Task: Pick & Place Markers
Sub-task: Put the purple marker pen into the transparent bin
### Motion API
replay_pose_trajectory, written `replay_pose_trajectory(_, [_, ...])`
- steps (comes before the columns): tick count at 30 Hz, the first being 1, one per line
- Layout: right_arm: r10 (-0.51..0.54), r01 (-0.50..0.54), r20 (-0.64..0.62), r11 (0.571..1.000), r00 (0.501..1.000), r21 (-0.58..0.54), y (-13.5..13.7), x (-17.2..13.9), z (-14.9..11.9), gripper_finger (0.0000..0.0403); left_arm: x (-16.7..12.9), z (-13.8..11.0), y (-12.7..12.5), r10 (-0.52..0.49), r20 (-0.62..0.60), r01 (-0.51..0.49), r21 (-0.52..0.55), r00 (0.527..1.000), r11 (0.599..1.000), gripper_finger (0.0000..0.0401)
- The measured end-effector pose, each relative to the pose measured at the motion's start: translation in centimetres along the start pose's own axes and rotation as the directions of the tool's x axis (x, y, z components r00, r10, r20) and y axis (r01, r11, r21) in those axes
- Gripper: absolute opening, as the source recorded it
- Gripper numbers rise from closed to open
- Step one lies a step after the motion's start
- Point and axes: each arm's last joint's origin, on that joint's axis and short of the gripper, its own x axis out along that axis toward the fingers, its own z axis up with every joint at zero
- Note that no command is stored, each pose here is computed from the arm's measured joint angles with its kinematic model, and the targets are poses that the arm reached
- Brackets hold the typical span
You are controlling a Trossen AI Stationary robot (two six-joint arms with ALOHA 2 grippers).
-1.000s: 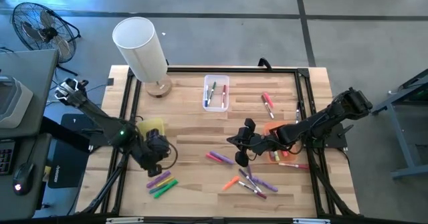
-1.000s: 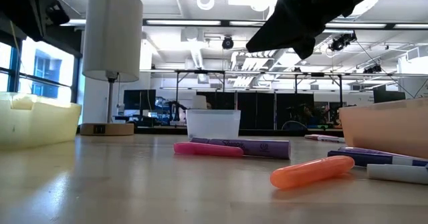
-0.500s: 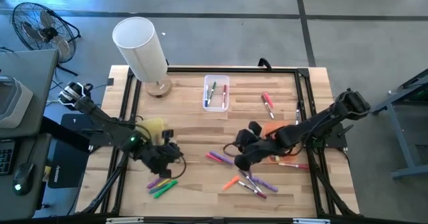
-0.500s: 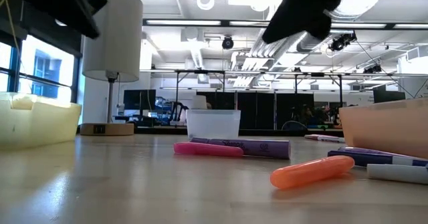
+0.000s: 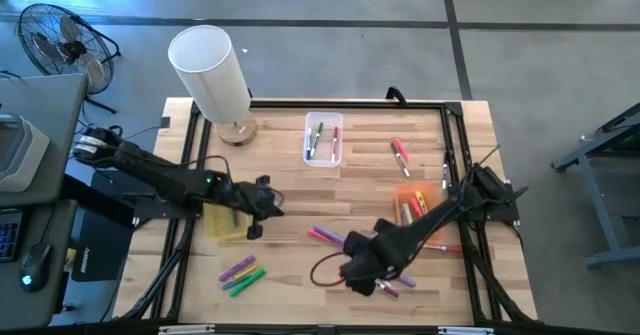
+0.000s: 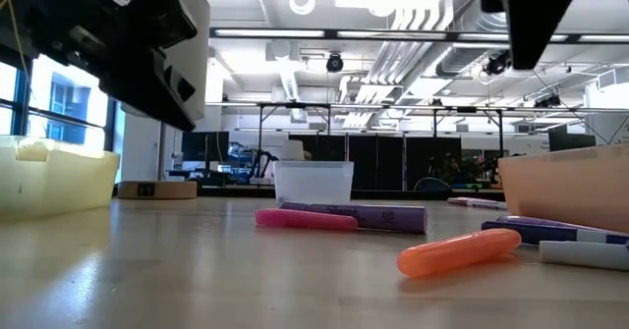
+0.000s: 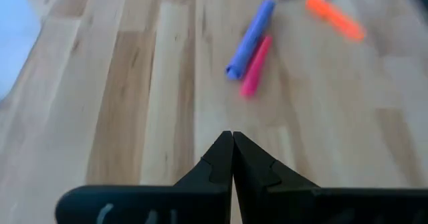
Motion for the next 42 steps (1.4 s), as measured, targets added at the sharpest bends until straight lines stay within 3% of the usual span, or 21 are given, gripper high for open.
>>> replay_pose_trajectory(4, [0.036, -0.035, -0.009, 0.997, 0.999, 0.066, 1.5, 0.0, -0.8, 0.0001, -0.4, -0.2, 0.9, -0.035, -0.005, 0.034, -0.054, 0.999, 0.998, 0.0])
replay_pose_trajectory(8, [0.074, -0.072, -0.017, 0.993, 0.997, 0.098, 2.3, 0.4, -1.7, 0.0006, -0.5, -0.1, 0.8, -0.051, 0.01, 0.051, -0.027, 0.999, 0.998, 0.0])
replay_pose_trajectory(13, [0.101, -0.095, -0.054, 0.99, 0.993, 0.106, 2.6, 2.0, -2.4, 0.0048, -0.5, -0.1, 0.8, -0.043, 0.008, 0.043, -0.016, 0.999, 0.999, 0.0])
replay_pose_trajectory(20, [0.138, -0.138, -0.018, 0.99, 0.99, -0.022, 2.9, 4.7, -3.8, 0.0095, -0.6, 0.2, 0.8, -0.035, 0.015, 0.035, -0.003, 0.999, 0.999, 0.0])
replay_pose_trajectory(25, [0.207, -0.204, 0.019, 0.973, 0.978, -0.11, 3.2, 6.8, -4.3, 0.0091, -0.6, 0.4, 0.8, -0.037, 0.023, 0.037, 0.003, 0.999, 0.999, 0.0])
replay_pose_trajectory(42, [0.155, -0.154, -0.007, 0.974, 0.988, -0.164, 1.6, 9.8, -5.6, 0.0085, -0.6, 0.4, 0.8, -0.033, 0.022, 0.033, 0.003, 0.999, 0.999, 0.0])
